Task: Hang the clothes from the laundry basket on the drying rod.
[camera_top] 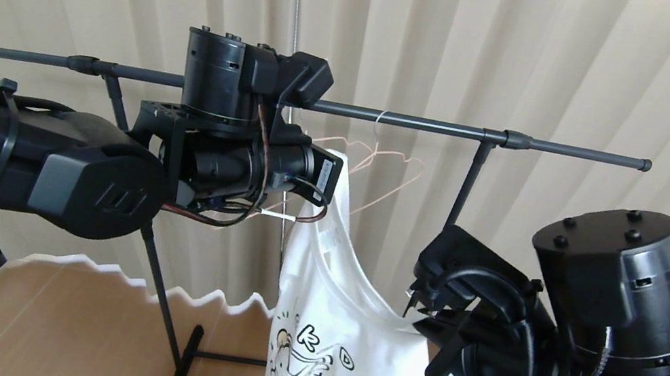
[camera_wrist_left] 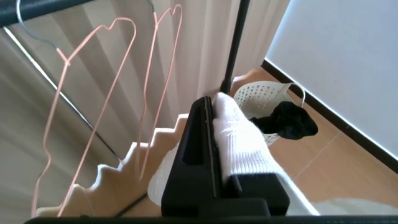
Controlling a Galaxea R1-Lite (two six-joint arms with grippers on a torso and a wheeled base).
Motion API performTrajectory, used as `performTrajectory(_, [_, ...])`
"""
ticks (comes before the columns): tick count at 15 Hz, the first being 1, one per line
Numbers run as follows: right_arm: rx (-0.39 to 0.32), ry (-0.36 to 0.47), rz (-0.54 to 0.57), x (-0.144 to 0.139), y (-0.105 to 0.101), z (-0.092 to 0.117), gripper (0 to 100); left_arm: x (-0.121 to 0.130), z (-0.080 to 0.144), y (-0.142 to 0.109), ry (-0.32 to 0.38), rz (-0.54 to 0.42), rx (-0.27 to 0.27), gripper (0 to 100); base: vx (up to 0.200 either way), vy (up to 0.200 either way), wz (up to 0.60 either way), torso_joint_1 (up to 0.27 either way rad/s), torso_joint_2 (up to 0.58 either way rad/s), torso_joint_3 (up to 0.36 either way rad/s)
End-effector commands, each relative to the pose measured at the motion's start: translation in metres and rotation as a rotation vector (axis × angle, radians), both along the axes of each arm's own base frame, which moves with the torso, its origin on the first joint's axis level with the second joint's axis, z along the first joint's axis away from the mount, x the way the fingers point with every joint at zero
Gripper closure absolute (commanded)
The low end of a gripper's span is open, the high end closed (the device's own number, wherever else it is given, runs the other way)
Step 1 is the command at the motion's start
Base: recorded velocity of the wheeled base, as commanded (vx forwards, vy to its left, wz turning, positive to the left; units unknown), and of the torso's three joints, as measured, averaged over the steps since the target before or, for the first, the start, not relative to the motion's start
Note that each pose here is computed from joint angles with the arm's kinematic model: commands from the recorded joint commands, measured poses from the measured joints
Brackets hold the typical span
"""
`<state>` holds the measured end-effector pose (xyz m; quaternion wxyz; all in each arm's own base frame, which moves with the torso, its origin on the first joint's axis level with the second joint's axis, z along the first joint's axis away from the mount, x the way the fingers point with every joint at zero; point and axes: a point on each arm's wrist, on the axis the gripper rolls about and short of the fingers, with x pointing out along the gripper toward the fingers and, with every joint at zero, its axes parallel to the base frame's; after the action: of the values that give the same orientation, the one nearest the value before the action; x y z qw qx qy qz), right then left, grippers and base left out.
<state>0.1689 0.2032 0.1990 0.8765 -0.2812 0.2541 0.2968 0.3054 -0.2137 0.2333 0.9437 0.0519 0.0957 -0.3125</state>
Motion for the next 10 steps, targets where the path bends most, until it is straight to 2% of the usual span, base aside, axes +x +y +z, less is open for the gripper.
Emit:
performTrajectory(1, [-0.008, 0.040, 0.047, -0.007, 0.016, -0.010, 100, 0.006, 0.000, -0.004, -0.005, -0.011, -0.007, 100, 0.000, 0.000, 0.00, 0.000, 0.00, 0.000])
performTrajectory(3, [0.055, 0.089, 0.075, -0.014, 0.029, -0.010, 100, 0.007, 0.001, -0.006, -0.007, -0.038, -0.017, 100, 0.000, 0.000, 0.00, 0.000, 0.00, 0.000])
performTrajectory(6, [0.139, 0.124, 0.083, -0.019, 0.039, -0.002, 100, 0.007, 0.004, -0.006, -0.015, -0.039, -0.021, 100, 0.000, 0.000, 0.00, 0.000, 0.00, 0.000])
performTrajectory(9, [0.248, 0.173, 0.034, -0.016, 0.053, 0.004, 100, 0.007, 0.005, -0.007, -0.018, -0.042, -0.019, 100, 0.000, 0.000, 0.00, 0.000, 0.00, 0.000])
performTrajectory(10, [0.248, 0.173, 0.034, -0.016, 0.053, 0.004, 100, 0.007, 0.005, -0.007, -0.018, -0.042, -0.019, 100, 0.000, 0.000, 0.00, 0.000, 0.00, 0.000])
